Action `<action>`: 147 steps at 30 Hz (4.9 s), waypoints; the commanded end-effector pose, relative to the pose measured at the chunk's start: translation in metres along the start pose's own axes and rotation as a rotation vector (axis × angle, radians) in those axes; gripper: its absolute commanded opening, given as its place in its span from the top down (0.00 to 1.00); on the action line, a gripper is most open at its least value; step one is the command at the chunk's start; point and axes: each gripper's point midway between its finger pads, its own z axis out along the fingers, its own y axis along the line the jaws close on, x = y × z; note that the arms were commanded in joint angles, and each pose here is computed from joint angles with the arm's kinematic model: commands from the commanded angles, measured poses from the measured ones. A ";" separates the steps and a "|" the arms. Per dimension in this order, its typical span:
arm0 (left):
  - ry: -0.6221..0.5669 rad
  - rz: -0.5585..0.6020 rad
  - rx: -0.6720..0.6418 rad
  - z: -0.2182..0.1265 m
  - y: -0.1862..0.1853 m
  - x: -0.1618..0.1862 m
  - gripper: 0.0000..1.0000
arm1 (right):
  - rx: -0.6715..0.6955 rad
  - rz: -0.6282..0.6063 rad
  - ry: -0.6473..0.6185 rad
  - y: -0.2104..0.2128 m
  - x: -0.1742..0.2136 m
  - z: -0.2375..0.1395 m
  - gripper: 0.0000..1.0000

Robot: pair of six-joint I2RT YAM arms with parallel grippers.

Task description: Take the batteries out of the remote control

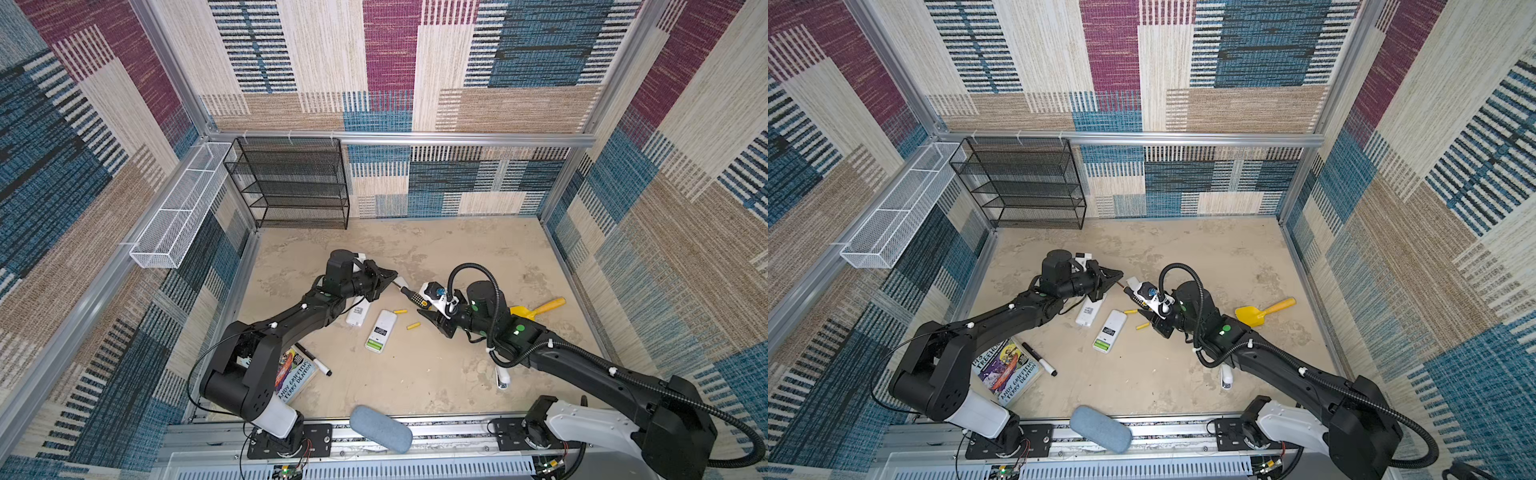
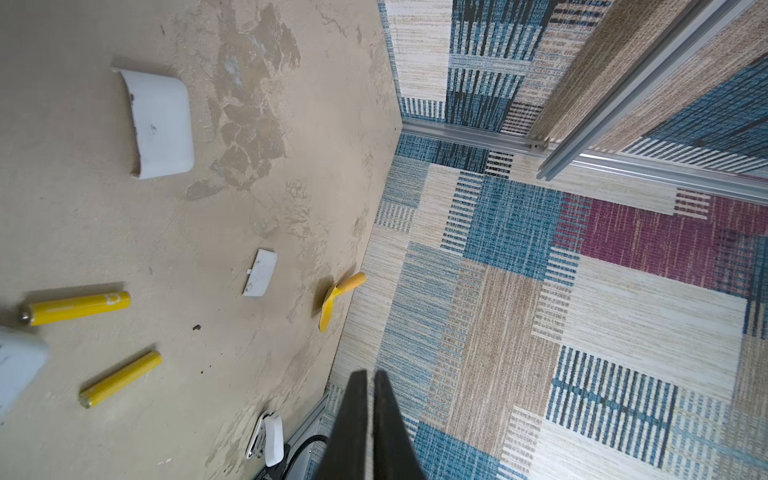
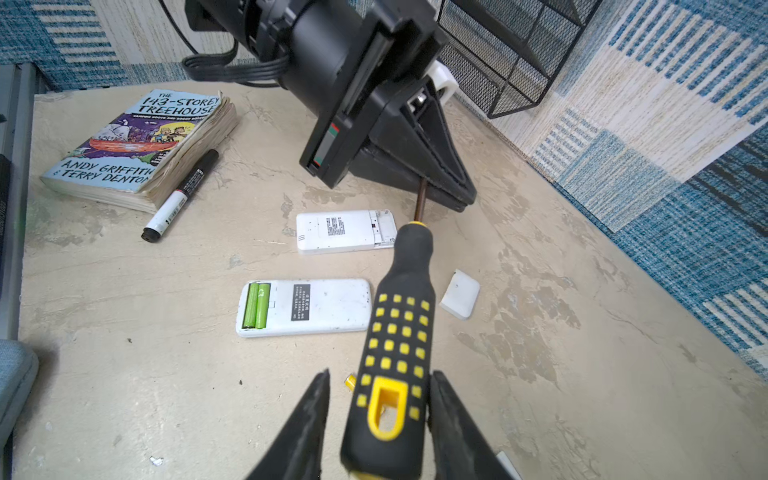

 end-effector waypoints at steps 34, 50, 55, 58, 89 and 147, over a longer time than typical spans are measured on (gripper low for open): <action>0.067 0.380 -0.399 -0.016 0.027 -0.010 0.19 | 0.138 0.142 0.165 -0.026 0.015 -0.017 1.00; 0.188 0.605 -0.772 -0.043 0.067 -0.014 0.19 | 0.026 0.152 0.361 0.004 0.023 -0.041 1.00; 0.260 0.667 -0.864 -0.035 0.084 0.000 0.18 | -0.051 0.105 0.428 0.032 0.022 -0.042 1.00; 0.309 0.713 -0.935 -0.032 0.095 0.007 0.18 | -0.092 0.097 0.454 0.044 0.022 -0.044 1.00; 0.532 0.832 -1.209 -0.012 0.169 0.023 0.18 | -0.210 0.032 0.521 0.070 0.027 -0.031 1.00; 0.383 0.791 -1.459 -0.023 0.183 0.001 0.55 | -0.208 -0.160 0.601 0.086 0.036 -0.003 1.00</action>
